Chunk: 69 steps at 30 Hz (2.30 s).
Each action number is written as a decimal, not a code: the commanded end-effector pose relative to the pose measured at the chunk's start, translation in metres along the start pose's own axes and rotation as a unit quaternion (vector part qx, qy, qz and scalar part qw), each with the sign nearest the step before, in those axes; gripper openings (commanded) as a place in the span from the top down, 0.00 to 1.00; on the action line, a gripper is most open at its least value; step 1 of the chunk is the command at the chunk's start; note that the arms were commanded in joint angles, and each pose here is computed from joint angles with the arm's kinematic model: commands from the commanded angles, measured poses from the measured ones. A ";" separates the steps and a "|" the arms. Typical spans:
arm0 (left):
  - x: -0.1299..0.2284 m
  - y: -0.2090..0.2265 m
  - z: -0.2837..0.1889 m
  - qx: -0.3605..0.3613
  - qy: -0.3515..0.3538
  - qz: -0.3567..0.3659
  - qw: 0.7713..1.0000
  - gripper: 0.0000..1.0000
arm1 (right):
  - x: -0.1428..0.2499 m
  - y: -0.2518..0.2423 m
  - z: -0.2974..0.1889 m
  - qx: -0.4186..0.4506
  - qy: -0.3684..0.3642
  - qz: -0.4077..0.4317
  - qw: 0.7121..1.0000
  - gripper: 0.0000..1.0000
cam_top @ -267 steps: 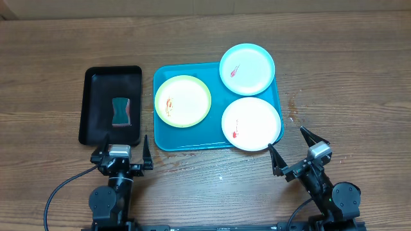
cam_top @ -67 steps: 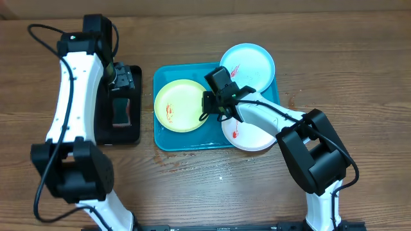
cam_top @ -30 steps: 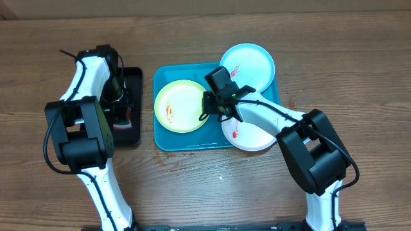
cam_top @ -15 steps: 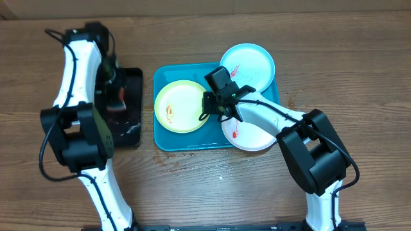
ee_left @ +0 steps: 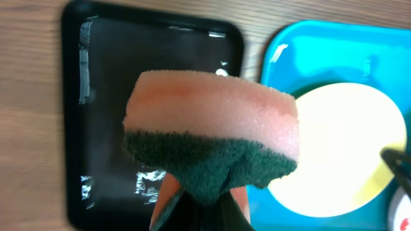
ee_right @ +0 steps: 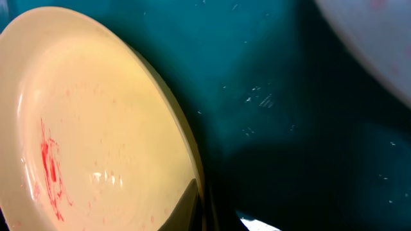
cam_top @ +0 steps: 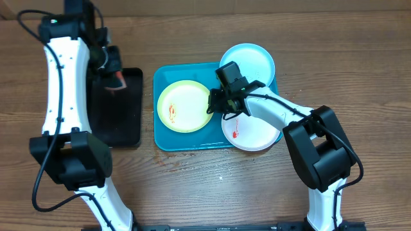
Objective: Clean dirty plates on tray and stack at the side
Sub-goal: 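Scrub the yellow plate with the sponge in the left gripper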
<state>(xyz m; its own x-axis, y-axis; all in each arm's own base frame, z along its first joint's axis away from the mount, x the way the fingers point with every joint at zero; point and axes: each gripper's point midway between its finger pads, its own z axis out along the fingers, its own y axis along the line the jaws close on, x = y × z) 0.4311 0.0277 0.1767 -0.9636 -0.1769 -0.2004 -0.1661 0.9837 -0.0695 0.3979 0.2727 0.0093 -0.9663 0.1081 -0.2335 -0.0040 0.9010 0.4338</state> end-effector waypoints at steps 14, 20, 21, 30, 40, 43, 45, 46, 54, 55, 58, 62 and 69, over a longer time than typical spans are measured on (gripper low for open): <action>0.053 -0.103 0.115 -0.012 0.007 0.033 0.999 0.96 | 0.006 -0.011 0.003 0.019 0.013 0.050 0.999 0.96; 0.065 -0.104 0.126 -0.040 0.007 0.044 0.998 0.96 | 0.006 -0.011 0.004 0.019 0.013 0.049 0.999 0.96; 0.068 -0.101 0.128 -0.047 0.010 0.045 0.998 0.96 | 0.006 -0.011 0.004 0.019 0.013 0.049 0.999 0.96; 0.088 -0.097 0.132 -0.041 0.051 0.058 0.996 0.96 | 0.007 -0.013 0.004 0.024 0.012 0.048 0.998 0.96; 0.112 -0.117 0.129 0.025 0.106 0.072 0.991 0.96 | 0.020 -0.002 0.008 0.041 0.011 0.025 0.999 0.96; 0.108 -0.114 0.132 0.012 0.098 0.056 0.994 0.96 | 0.025 -0.005 0.009 0.075 -0.001 0.033 0.997 0.96; 0.106 -0.113 0.135 0.007 0.093 0.049 0.994 0.96 | 0.026 -0.014 0.008 0.114 -0.021 0.039 0.993 0.96; 0.105 -0.113 0.137 0.007 0.093 0.047 0.995 0.96 | 0.025 -0.018 0.007 0.131 -0.030 0.041 0.990 0.96; 0.110 -0.104 0.162 -0.026 0.110 0.025 0.993 0.96 | 0.021 -0.032 0.001 0.180 -0.063 0.044 0.981 0.96; 0.113 -0.102 0.166 -0.030 0.117 0.024 0.992 0.96 | 0.020 -0.032 0.001 0.181 -0.063 0.045 0.980 0.96; 0.119 -0.100 0.173 -0.035 0.132 0.024 0.990 0.96 | 0.021 -0.032 0.001 0.181 -0.063 0.044 0.980 0.96; 0.121 -0.108 0.171 -0.009 0.140 0.035 0.989 0.96 | 0.020 -0.032 0.001 0.181 -0.063 0.044 0.980 0.96; 0.106 -0.111 0.153 -0.008 0.133 0.076 0.988 0.96 | 0.020 -0.032 0.001 0.181 -0.063 0.044 0.981 0.96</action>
<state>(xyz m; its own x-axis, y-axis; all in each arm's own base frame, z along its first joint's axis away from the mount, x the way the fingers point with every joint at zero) 0.3757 -0.1103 0.0159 -0.9977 -0.0523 0.0440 -0.0552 0.9961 -0.0691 0.3808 0.2729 0.0069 -0.9257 0.2161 -0.3103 0.1473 0.9619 0.2305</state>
